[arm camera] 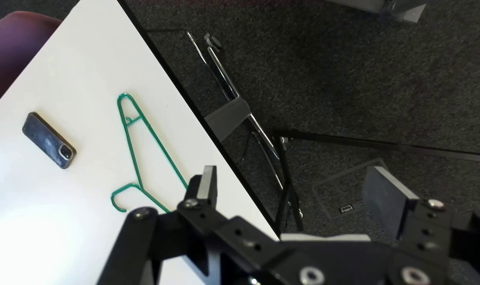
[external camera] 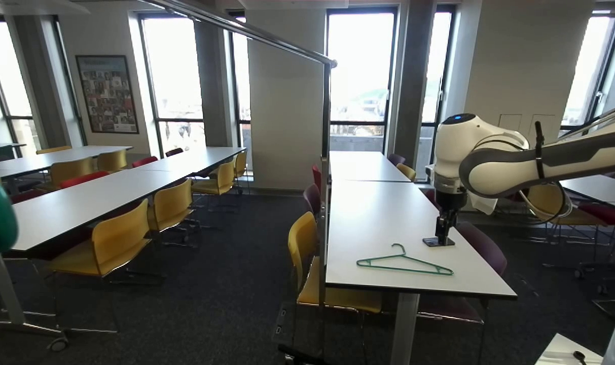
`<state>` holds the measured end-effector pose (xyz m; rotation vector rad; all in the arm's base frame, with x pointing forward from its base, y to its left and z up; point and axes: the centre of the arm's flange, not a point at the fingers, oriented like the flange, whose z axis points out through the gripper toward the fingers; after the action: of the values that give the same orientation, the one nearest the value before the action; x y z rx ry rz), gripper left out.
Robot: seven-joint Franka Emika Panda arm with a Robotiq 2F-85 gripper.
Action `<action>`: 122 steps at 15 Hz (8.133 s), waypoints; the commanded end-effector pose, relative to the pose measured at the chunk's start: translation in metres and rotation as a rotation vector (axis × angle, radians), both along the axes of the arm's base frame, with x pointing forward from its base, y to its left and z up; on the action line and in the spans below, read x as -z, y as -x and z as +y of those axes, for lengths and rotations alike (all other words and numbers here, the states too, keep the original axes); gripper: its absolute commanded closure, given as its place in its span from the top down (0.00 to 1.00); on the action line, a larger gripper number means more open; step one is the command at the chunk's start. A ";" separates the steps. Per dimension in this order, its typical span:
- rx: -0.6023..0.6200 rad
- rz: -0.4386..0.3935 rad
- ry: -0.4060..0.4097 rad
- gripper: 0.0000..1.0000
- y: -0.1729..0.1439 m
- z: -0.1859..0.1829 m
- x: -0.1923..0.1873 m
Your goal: Put the coat hanger on the rack
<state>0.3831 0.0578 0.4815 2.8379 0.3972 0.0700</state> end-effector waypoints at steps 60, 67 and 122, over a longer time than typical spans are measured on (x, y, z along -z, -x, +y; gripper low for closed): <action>-0.376 0.161 -0.384 1.00 -0.250 -0.206 0.159; -0.402 0.148 -0.291 1.00 -0.275 -0.219 0.200; -0.483 0.237 -0.173 0.16 -0.314 -0.221 0.333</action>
<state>0.6920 -0.1569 0.1480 2.8560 1.1980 -0.1590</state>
